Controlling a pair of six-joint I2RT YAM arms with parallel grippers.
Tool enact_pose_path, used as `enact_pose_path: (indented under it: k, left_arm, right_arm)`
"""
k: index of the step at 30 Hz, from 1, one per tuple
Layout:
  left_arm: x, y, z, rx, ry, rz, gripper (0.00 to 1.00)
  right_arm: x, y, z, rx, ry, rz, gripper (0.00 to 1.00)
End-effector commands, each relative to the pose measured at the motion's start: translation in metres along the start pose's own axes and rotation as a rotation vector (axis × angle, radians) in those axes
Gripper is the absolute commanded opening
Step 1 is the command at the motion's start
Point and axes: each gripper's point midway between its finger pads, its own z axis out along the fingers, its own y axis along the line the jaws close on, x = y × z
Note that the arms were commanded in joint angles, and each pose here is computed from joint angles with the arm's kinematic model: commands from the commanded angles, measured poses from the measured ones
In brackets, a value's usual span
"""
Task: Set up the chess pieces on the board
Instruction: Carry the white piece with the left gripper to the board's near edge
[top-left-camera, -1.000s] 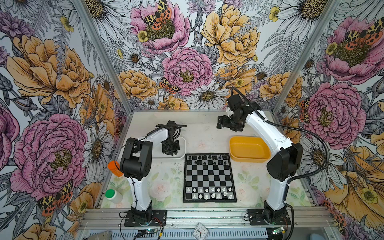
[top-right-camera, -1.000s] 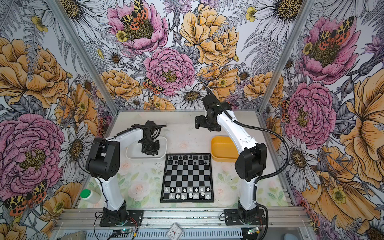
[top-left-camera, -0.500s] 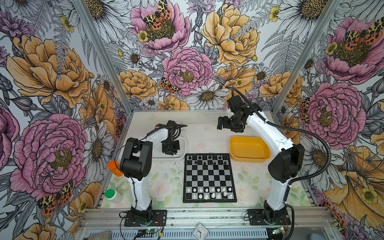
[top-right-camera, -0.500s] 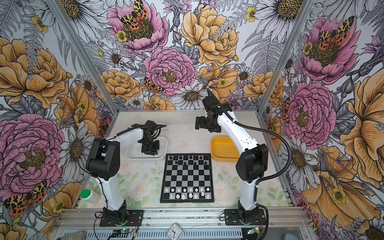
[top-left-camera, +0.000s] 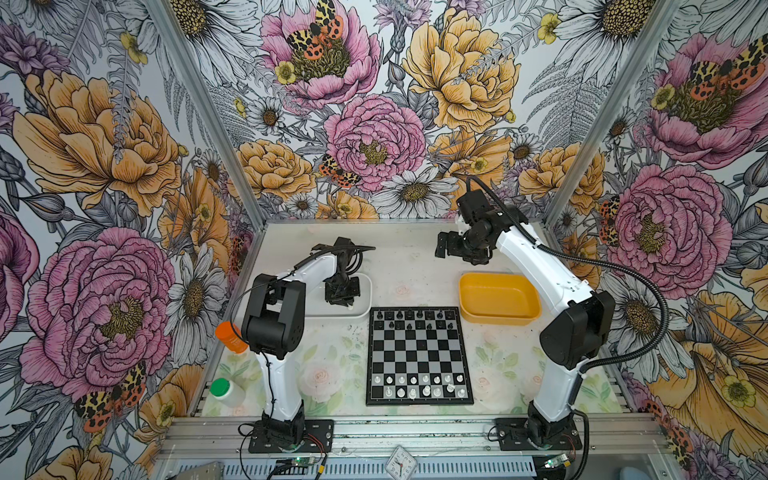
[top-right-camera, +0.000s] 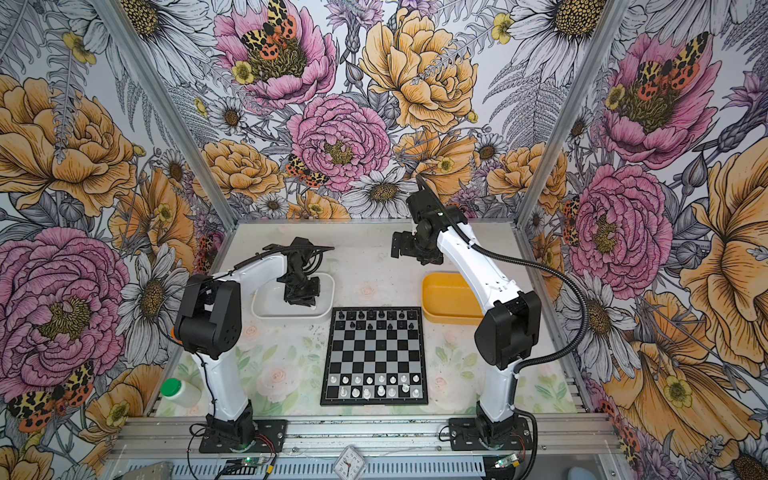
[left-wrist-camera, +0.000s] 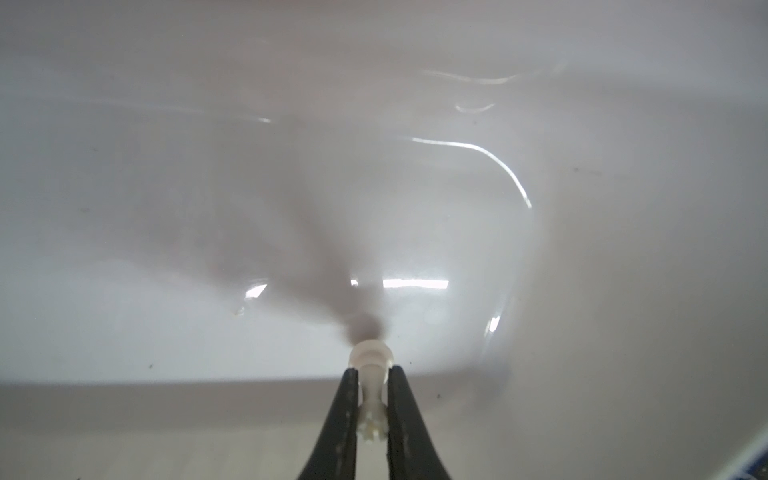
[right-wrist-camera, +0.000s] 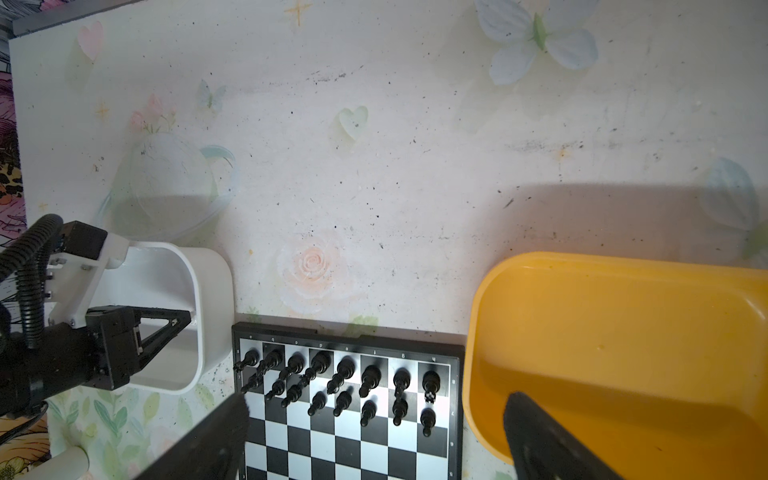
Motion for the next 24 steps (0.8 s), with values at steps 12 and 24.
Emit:
enact_pose_path:
  k: [12,24]
  left_arm:
    - [-0.016,0.005,-0.033,-0.055,-0.037,0.038,0.1]
    - [0.004,-0.007,-0.096,-0.029,-0.12,0.063,0.1]
  right_arm:
    - [-0.002,0.004,-0.016,-0.016,-0.045,0.003,0.98]
    - [0.027,0.012,-0.032,-0.018,-0.047,-0.032,0.98]
